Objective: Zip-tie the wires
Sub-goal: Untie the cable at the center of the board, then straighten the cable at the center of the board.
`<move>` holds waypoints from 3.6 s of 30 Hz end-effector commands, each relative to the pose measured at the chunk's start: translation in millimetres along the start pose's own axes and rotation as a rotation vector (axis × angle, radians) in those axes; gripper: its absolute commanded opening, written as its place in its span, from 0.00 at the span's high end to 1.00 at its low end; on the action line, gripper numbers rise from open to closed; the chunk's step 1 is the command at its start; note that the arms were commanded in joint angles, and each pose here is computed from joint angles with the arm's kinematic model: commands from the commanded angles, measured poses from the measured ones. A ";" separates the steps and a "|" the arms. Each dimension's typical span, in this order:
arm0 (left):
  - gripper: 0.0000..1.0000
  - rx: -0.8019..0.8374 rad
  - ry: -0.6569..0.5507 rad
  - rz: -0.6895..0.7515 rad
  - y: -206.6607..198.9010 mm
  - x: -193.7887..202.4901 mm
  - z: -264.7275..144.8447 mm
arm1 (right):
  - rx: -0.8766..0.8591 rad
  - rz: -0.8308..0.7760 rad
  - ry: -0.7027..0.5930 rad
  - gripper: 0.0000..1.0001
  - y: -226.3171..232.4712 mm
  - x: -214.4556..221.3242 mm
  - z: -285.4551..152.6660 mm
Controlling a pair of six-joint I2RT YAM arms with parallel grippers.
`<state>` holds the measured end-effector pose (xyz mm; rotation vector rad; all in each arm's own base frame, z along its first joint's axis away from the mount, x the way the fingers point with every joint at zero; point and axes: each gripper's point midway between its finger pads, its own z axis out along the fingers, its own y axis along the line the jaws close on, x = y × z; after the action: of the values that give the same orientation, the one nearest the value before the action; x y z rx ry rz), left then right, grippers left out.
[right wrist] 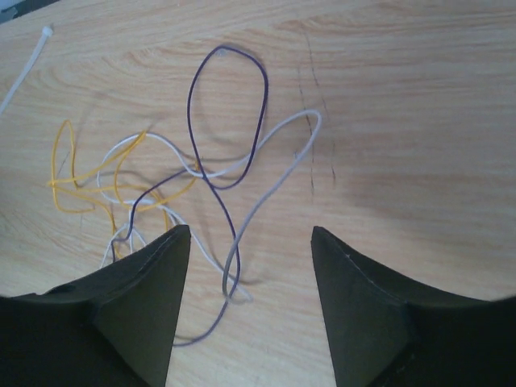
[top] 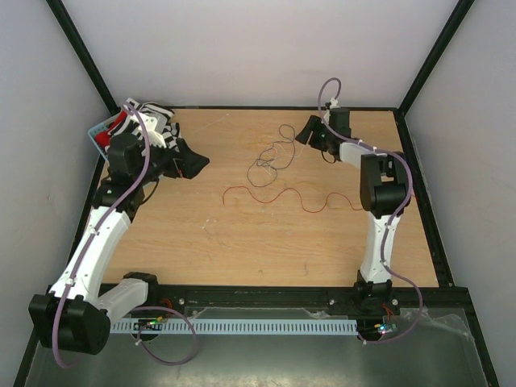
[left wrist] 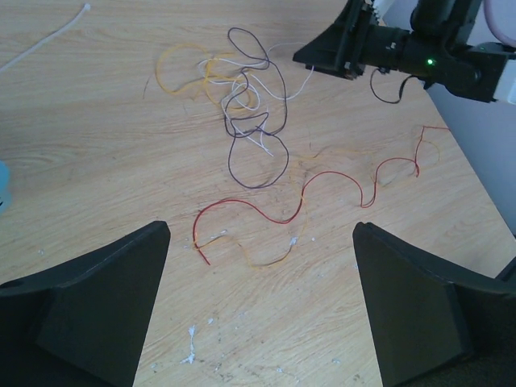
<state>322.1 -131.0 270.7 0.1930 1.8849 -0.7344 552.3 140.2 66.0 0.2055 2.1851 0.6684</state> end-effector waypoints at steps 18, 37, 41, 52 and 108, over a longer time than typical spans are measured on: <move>0.01 0.124 -0.164 -0.143 -16.5 -74.8 -2.9 | -0.212 -0.386 -0.411 0.96 178.4 -180.2 -101.4; 0.01 0.263 -0.110 -0.047 -31.2 -99.7 95.1 | -0.338 -0.566 -0.716 0.97 274.0 -276.0 -223.6; 0.01 0.288 -0.097 0.051 -45.8 -90.0 125.2 | -0.345 -0.569 -0.697 0.97 272.6 -272.1 -216.9; 0.01 0.306 0.021 0.146 -47.9 -23.3 201.5 | -0.323 -0.582 -0.725 0.96 275.6 -277.8 -237.4; 0.38 0.819 -0.315 0.466 -188.9 56.3 183.9 | -0.674 -0.621 -0.690 0.92 326.6 -181.9 -418.1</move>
<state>373.4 -382.1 219.3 0.8731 1.2399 -1.0588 350.4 188.8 554.3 -0.4916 1.2638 0.7729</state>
